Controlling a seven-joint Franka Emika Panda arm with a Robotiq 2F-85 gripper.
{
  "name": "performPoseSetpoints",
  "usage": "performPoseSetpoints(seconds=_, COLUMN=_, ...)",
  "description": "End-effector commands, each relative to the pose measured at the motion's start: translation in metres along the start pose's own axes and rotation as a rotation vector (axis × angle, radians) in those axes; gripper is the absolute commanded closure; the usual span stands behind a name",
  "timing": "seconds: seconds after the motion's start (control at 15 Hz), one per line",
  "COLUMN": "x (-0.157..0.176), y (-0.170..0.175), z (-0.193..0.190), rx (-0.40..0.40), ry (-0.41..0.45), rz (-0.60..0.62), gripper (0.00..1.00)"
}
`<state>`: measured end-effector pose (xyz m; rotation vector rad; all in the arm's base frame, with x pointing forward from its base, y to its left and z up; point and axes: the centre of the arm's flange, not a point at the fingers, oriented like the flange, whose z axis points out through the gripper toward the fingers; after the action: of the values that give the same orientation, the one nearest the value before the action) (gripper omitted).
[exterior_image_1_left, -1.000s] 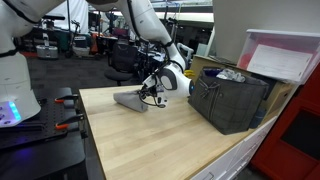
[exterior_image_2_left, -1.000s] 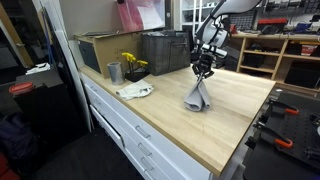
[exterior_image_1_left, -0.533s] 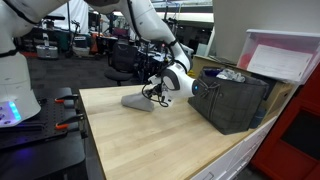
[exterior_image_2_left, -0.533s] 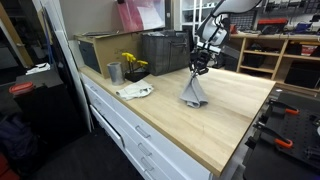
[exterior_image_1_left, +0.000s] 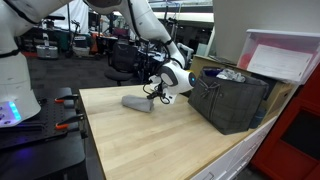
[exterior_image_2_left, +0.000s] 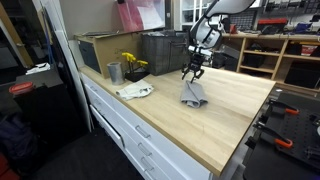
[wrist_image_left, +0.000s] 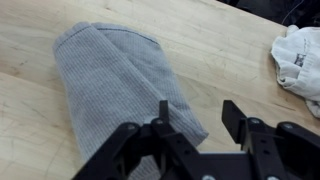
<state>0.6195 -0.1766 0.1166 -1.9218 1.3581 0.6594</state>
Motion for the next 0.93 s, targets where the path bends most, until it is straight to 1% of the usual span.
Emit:
performPoseSetpoints(seconds=0.0, x=-0.023, y=-0.007, z=-0.016, rx=0.019, ry=0.051, rz=-0.004, gripper=0.09)
performPoseSetpoints(seconds=0.07, x=-0.028, y=-0.009, z=-0.021, rx=0.024, ry=0.055, rz=-0.018, gripper=0.02)
performPoseSetpoints(seconds=0.13, x=-0.035, y=-0.010, z=-0.028, rx=0.024, ry=0.056, rz=-0.042, gripper=0.00)
performPoseSetpoints(seconds=0.27, x=-0.051, y=-0.009, z=-0.041, rx=0.004, ry=0.073, rz=-0.104, gripper=0.00)
performPoseSetpoints(seconds=0.33, x=-0.062, y=-0.005, z=-0.048, rx=-0.021, ry=0.089, rz=-0.147, gripper=0.00)
performPoseSetpoints(seconds=0.4, x=-0.073, y=0.001, z=-0.054, rx=-0.053, ry=0.096, rz=-0.194, gripper=0.00)
performPoseSetpoints(seconds=0.6, x=-0.104, y=0.028, z=-0.056, rx=-0.196, ry=0.114, rz=-0.340, gripper=0.00)
performPoseSetpoints(seconds=0.67, x=-0.111, y=0.036, z=-0.054, rx=-0.241, ry=0.126, rz=-0.384, gripper=0.00)
performPoseSetpoints(seconds=0.87, x=-0.118, y=0.059, z=-0.035, rx=-0.380, ry=0.125, rz=-0.514, gripper=0.00)
